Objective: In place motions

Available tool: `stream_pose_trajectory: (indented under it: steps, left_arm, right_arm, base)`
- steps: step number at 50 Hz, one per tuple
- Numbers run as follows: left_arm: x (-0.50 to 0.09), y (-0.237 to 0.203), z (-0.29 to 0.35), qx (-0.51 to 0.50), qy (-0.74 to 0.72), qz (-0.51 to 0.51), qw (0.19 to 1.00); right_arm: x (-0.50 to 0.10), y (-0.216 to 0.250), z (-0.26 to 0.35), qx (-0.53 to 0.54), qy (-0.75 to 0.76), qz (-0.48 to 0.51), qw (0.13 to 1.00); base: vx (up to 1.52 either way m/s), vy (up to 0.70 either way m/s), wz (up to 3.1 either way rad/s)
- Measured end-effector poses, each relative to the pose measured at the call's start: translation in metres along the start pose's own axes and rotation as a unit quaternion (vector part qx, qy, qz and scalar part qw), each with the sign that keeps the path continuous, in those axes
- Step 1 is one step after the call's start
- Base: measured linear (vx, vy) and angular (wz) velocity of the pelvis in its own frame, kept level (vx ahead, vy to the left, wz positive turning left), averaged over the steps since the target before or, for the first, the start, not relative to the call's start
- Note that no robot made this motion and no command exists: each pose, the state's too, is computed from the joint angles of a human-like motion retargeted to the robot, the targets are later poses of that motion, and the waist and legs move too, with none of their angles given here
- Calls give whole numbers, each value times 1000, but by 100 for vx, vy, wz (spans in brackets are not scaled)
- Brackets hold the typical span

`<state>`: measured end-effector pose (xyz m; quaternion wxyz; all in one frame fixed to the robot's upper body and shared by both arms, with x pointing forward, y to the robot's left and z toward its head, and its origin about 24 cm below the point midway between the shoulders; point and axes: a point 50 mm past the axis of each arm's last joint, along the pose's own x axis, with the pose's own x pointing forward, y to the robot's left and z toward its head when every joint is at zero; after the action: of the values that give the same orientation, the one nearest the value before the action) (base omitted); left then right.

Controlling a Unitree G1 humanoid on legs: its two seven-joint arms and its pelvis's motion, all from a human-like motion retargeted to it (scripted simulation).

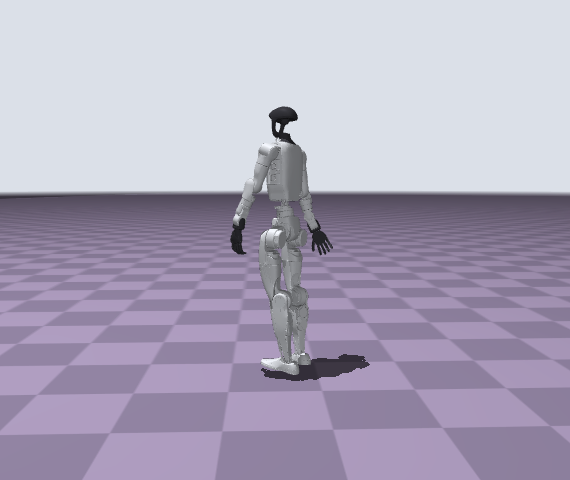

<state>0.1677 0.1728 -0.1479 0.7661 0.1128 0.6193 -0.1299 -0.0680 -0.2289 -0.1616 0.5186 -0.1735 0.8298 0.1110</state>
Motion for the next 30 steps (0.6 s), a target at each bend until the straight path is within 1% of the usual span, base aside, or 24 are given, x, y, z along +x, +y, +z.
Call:
stream_pose_trajectory:
  steps: [3, 5, 7, 10, 13, 16, 19, 22, 24, 26, 30]
  left_arm:
    - [-17, 15, 62, 31, -102, 4, 994]
    - [-29, 19, 92, 40, -164, -8, 986]
    - [-37, 17, 109, 29, -221, -25, 975]
    - [-37, 1, 108, -10, -276, -66, 959]
    - [-17, -27, 70, -64, -234, -106, 964]
    - [7, -60, -6, -121, -96, -131, 979]
    - [8, -89, -105, -163, 93, -143, 972]
    - [-24, -108, -205, -198, 301, -145, 922]
    - [-54, -121, -259, -224, 414, -136, 872]
    - [-81, -135, -296, -250, 474, -136, 834]
    - [-117, -161, -338, -291, 502, -152, 800]
  right_arm:
    - [8, 17, -66, 89, 108, 25, 990]
    - [9, 28, -96, 139, 144, 32, 979]
    - [10, 38, -115, 180, 159, 33, 970]
    - [8, 49, -133, 236, 181, 33, 954]
    - [9, 52, -123, 271, 182, 36, 945]
    - [11, 40, -83, 248, 121, 39, 960]
    - [5, 16, -19, 159, 24, 38, 986]
    - [-19, -13, 62, 32, -102, 20, 994]
    - [-47, -30, 121, -51, -201, -11, 978]
    - [-85, -41, 175, -121, -294, -51, 947]
    - [-172, -51, 251, -210, -447, -116, 861]
  base:
    - [0, 0, 0]
    - [0, 0, 0]
    - [0, 0, 0]
    - [0, 0, 0]
    - [1, 1, 16]
    - [2, 1, 42]
    - [2, 1, 33]
    - [0, 0, 0]
    - [1, -2, -9]
    - [1, -4, -20]
    - [0, 0, -5]
